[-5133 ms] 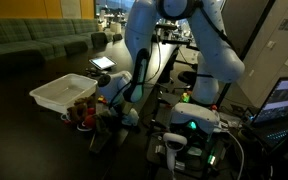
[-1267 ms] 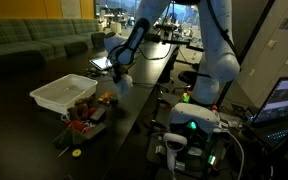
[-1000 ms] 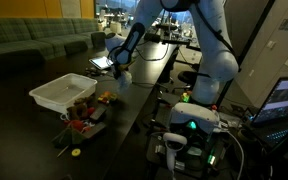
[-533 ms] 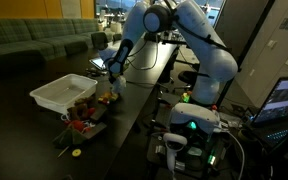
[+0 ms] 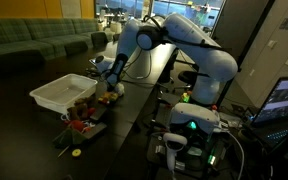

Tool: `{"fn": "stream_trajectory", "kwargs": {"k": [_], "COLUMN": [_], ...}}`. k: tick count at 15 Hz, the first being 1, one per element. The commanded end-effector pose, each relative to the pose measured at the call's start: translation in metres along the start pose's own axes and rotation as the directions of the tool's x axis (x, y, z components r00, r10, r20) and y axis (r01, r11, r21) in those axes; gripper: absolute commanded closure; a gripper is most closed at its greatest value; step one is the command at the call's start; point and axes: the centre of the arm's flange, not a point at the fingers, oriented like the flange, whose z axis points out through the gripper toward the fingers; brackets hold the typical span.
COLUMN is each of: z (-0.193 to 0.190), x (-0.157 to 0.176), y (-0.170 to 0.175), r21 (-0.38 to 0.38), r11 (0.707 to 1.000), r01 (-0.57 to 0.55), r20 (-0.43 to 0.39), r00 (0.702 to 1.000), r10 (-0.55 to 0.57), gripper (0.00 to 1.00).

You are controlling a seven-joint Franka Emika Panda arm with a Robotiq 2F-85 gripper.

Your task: Pick up the towel and push the objects in front of the white container to the left then place the towel in the container.

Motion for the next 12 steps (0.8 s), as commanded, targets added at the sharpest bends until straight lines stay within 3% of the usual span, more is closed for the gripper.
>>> {"fn": "stream_trajectory", "kwargs": {"k": [1,7,12], "z": [-0.004,-0.028,-0.048], "x": [0.002,-0.025,-0.041], "y": [-0.013,-0.036,-0.066], "r21": [-0.017,0.0,0.062], "r11": [0.996,0.978,0.968], "r01": [0.085,0.206,0.242], "r20": [0.026,0.11,0.202], "r00": [0.996,0.972,0.947], "r10": [-0.085,-0.205,-0.249], "gripper": [0.99,0.99,0.99]}}
